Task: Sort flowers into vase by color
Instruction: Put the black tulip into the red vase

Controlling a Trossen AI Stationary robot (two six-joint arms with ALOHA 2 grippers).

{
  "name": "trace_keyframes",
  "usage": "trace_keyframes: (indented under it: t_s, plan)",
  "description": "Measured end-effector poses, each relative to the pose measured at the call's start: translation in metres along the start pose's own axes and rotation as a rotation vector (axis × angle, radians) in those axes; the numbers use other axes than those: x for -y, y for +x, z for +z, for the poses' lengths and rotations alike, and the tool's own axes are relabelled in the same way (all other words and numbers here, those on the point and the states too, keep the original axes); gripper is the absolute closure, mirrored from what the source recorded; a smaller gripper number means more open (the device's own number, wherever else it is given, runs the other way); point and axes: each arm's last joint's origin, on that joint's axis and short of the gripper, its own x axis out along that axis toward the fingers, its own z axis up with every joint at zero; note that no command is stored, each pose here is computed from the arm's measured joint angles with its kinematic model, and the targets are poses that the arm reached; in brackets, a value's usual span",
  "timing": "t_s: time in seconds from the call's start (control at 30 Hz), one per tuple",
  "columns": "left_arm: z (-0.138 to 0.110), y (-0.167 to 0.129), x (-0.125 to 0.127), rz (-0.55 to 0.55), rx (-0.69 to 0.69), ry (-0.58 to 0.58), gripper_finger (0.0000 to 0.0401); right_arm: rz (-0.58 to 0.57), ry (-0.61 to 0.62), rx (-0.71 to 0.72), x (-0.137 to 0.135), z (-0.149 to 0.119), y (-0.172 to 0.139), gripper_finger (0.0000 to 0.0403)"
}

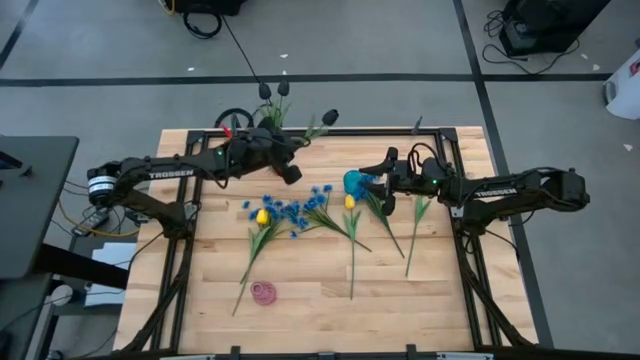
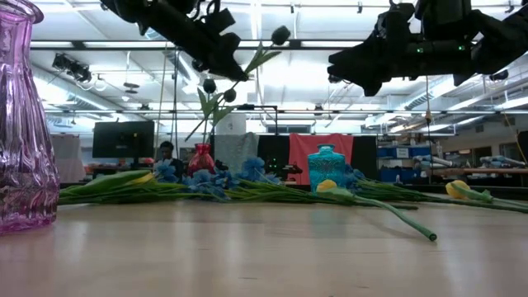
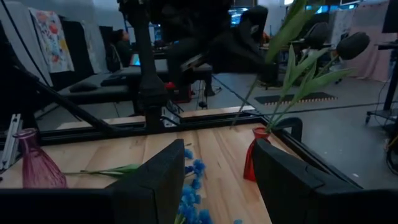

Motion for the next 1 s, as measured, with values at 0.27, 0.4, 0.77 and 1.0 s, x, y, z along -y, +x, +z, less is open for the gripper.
trace_keyframes:
  t_s: [0.27, 0.4, 0.77, 1.0]
  plan:
    - [0.007, 0.004, -0.019, 0.009, 0.124, 0.017, 0.0376, -0.002, -0.002, 0.0, 0.0, 0.0, 0.0, 0.0206]
    - [0.0, 0.008, -0.025, 0.019, 0.177, -0.002, 0.0375, -0.002, -0.003, 0.0, 0.0, 0.0, 0.0, 0.0206]
    - [-0.035, 0.013, -0.034, 0.053, 0.237, -0.053, 0.0375, -0.002, -0.004, 0.0, 0.0, 0.0, 0.0, 0.0206]
    - [-0.057, 0.014, -0.028, 0.043, 0.178, -0.065, 0.0375, -0.001, -0.008, 0.0, 0.0, 0.0, 0.0, 0.0206]
